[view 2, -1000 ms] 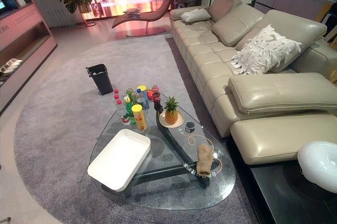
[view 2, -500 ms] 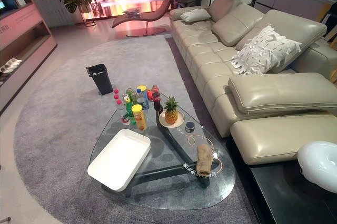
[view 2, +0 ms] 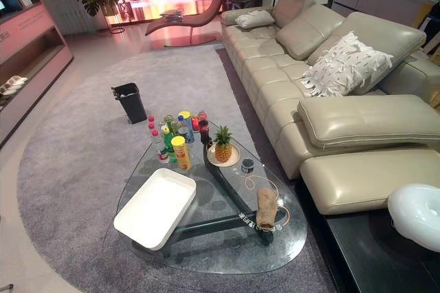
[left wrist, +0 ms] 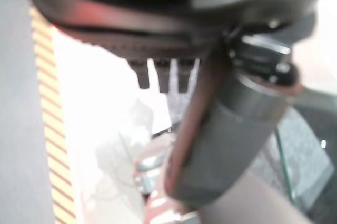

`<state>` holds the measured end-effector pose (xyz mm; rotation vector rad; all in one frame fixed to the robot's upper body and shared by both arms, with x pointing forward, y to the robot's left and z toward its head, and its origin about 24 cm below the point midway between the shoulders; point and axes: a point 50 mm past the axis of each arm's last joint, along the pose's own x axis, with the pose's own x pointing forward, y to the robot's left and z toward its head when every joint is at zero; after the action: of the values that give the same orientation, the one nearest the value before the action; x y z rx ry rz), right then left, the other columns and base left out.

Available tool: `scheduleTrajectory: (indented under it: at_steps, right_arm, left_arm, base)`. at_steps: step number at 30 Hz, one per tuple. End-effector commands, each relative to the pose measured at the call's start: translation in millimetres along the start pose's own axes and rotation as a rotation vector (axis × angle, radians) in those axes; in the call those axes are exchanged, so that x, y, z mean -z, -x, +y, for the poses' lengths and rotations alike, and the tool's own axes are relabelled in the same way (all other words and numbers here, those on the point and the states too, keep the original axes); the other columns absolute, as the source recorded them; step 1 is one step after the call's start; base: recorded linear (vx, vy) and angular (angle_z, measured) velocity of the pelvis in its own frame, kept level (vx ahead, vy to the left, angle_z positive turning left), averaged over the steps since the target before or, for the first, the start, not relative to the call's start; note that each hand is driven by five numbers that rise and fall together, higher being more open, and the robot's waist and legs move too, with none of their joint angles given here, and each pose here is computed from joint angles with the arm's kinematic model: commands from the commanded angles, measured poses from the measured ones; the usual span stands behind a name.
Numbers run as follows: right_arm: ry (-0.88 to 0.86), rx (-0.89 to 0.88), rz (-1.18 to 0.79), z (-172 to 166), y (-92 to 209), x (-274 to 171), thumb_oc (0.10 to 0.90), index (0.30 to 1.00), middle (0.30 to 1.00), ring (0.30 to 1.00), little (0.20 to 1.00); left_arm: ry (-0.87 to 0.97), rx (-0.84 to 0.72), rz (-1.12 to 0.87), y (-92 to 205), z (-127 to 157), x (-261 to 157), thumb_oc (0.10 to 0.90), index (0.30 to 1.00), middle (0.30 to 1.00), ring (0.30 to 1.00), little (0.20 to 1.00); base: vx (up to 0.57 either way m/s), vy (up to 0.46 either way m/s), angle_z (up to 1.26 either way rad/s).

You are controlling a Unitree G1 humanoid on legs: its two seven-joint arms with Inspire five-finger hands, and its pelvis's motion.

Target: Wipe the table with a cloth and put it in the basket.

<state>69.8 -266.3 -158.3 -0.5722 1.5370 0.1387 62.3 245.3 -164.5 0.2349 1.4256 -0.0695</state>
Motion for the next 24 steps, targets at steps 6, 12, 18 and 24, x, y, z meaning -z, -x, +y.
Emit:
scheduleTrajectory:
  at_steps: [6,12,18,24]
  right_arm:
    - [0.01,0.064,-0.009,-18,4,-22,0.8,0.9,0.9,0.9,0.9]
    - [0.052,0.128,-0.034,-42,12,-46,0.8,0.9,0.9,0.9,0.9]
    - [0.03,0.164,-0.08,-59,19,-62,0.8,0.9,0.9,0.9,0.9]
    - [-0.012,0.22,-0.15,-77,30,-86,0.8,0.9,0.9,0.9,0.9]
  left_arm:
    - [0.061,0.003,-0.107,0,1,-43,0.8,0.9,0.9,0.9,0.9]
    - [0.105,-0.048,-0.18,6,14,-76,0.8,0.9,0.9,0.9,0.9]
    - [0.153,-0.074,-0.245,11,21,-96,0.8,0.9,0.9,0.9,0.9]
    - [0.22,-0.091,-0.403,23,29,-136,0.8,0.9,0.9,0.9,0.9]
  base:
    - [-0.03,0.012,-0.01]
    - [-0.23,0.012,0.03]
    - [-0.08,0.006,0.01]
    - [-0.11,0.019,-0.04]
